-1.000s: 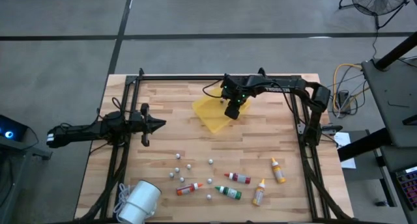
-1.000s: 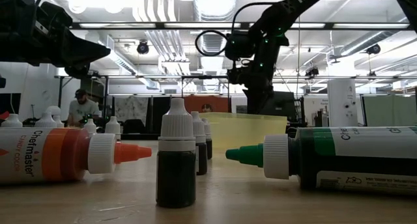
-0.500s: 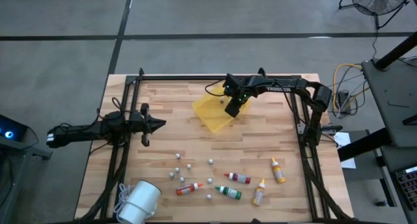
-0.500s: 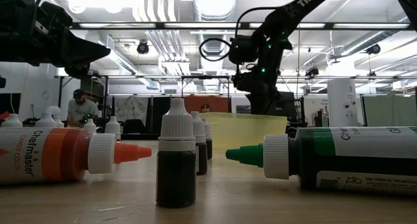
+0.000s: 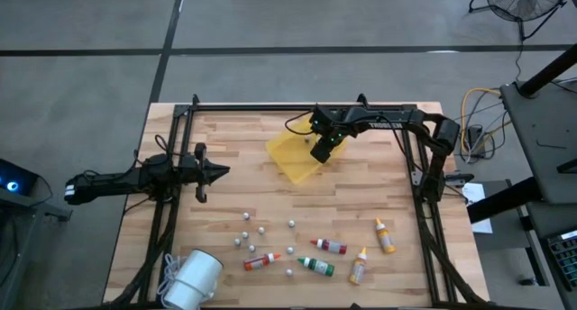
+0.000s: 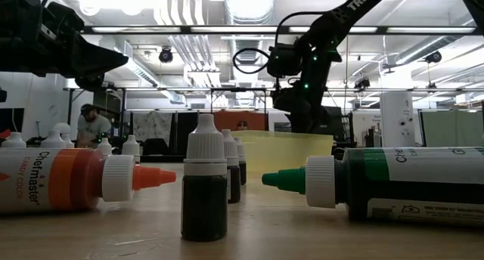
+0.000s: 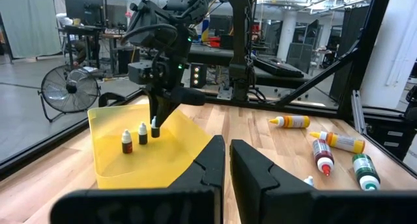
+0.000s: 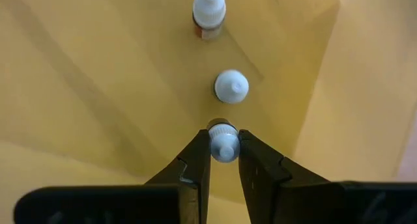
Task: Pick & Place food coloring
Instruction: Put the small black food coloring bottle into the yellow bin
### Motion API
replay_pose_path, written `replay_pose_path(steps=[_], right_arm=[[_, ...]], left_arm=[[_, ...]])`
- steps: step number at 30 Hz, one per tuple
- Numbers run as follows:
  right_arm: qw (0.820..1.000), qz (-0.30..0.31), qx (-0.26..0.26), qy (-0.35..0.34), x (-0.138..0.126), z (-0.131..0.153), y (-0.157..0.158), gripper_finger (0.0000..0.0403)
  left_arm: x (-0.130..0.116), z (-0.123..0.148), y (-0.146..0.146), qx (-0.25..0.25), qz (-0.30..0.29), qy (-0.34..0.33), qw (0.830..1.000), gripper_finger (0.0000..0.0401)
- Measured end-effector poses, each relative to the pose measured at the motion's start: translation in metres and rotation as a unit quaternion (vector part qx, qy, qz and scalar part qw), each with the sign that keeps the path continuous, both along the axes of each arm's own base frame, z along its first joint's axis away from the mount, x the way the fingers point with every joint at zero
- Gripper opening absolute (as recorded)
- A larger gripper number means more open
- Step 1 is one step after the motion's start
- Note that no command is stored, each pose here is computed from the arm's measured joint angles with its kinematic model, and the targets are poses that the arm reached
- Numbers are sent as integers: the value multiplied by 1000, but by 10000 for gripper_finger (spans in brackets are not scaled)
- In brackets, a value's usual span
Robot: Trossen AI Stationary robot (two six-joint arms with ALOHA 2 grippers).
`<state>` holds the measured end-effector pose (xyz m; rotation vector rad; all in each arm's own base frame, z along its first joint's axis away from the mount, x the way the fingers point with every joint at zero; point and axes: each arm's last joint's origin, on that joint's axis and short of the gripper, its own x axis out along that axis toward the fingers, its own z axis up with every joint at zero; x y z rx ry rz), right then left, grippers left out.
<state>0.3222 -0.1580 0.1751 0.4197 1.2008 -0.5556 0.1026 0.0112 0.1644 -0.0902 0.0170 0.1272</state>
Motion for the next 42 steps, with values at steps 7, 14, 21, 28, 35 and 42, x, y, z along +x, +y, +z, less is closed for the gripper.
replay_pose_path(steps=[7,14,21,28,35,42], right_arm=[[1000,-5,1,-4,0,-3,0,54],[1000,-4,-1,-10,0,-3,0,54],[1000,-4,0,-10,0,-3,0,54],[1000,-6,1,-8,-1,-4,0,75],[1000,-6,1,-8,-1,-4,0,105],[1000,-6,0,-11,-1,-3,1,117]], left_arm=[[0,0,0,0,0,0,1000,0],[0,0,0,0,0,0,1000,0],[0,0,0,0,0,0,1000,0],[0,0,0,0,0,0,1000,0],[0,0,0,0,0,0,1000,0],[0,0,0,0,0,0,1000,0]])
